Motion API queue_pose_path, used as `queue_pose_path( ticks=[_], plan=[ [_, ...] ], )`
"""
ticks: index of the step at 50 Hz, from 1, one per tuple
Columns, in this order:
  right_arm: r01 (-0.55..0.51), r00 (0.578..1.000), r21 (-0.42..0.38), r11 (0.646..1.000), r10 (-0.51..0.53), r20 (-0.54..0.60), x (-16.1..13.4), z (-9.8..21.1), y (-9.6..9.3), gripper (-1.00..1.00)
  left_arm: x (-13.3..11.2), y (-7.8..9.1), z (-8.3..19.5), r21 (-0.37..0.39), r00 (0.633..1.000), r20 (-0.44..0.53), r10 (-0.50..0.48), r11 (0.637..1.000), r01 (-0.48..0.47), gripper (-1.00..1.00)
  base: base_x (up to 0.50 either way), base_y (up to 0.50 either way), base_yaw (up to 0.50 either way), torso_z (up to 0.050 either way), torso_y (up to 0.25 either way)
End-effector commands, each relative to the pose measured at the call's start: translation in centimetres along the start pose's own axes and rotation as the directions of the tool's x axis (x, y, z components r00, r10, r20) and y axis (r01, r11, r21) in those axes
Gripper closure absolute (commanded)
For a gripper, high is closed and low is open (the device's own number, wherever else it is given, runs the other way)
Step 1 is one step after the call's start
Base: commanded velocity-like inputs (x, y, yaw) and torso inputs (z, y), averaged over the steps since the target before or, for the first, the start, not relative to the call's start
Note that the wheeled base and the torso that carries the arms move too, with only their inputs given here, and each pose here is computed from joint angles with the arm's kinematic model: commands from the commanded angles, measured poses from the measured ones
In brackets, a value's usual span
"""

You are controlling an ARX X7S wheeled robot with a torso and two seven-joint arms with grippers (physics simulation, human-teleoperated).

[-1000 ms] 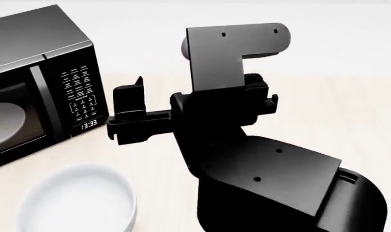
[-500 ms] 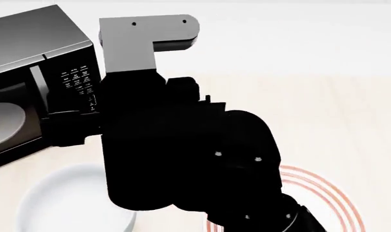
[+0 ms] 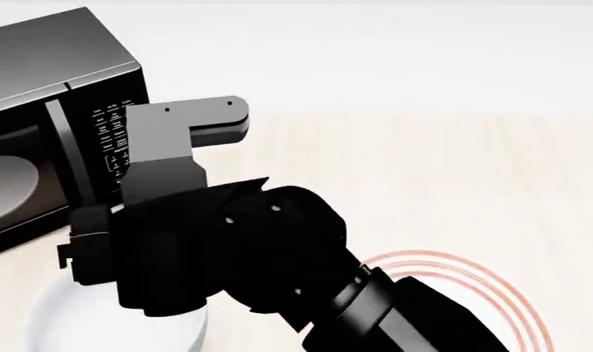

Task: Put the white bowl to the right of the plate.

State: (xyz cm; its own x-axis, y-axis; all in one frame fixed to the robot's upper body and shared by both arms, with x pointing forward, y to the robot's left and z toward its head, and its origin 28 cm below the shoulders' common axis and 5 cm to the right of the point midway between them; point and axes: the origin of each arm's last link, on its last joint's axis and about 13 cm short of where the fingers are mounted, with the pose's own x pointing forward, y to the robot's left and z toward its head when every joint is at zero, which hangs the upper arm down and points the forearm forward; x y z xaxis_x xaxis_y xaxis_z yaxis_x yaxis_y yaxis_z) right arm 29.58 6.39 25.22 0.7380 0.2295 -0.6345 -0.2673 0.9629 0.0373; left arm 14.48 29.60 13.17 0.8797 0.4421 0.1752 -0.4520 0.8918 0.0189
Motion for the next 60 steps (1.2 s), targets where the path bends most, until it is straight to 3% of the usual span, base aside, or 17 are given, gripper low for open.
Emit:
queue_pose_path(
  ticks=[1,6,11,22,42,60],
  plan=[
    [0.031,0.993,0.008,0.999,-0.03,-0.112,2.0,-0.7,0.2,-1.0,-0.1,0.0,0.0,0.001,1.0,0.002,0.001,1.0,-0.001,-1.0,0.0,0.0,0.0,0.0,0.0],
    [0.008,0.986,0.017,1.0,-0.005,-0.169,2.6,-1.2,0.3,-1.0,-0.1,0.0,0.0,0.001,1.0,0.003,0.0,1.0,0.0,-1.0,0.0,0.0,0.0,0.0,0.0],
    [-0.074,0.98,0.122,0.99,0.095,-0.176,2.9,-0.9,0.3,-1.0,-0.1,-0.1,0.0,0.002,1.0,0.002,-0.005,1.0,0.005,-1.0,0.0,0.0,0.0,0.0,0.0],
    [-0.02,0.971,0.171,0.985,0.06,-0.23,4.7,-1.6,-0.2,-1.0,-0.2,0.0,0.1,0.001,1.0,0.006,-0.005,1.0,0.005,-1.0,0.0,0.0,0.0,0.0,0.0],
    [0.026,0.961,0.133,0.991,0.012,-0.277,6.2,-4.0,-0.5,-1.0,-0.4,0.0,0.2,0.004,1.0,0.013,-0.008,1.0,0.008,-1.0,0.0,0.0,0.0,0.0,0.0],
    [0.024,0.949,0.149,0.989,0.024,-0.314,7.3,-5.4,-1.1,-1.0,-0.4,0.0,0.2,0.005,1.0,0.016,-0.013,1.0,0.013,-1.0,0.0,0.0,0.0,0.0,0.0]
  ],
)
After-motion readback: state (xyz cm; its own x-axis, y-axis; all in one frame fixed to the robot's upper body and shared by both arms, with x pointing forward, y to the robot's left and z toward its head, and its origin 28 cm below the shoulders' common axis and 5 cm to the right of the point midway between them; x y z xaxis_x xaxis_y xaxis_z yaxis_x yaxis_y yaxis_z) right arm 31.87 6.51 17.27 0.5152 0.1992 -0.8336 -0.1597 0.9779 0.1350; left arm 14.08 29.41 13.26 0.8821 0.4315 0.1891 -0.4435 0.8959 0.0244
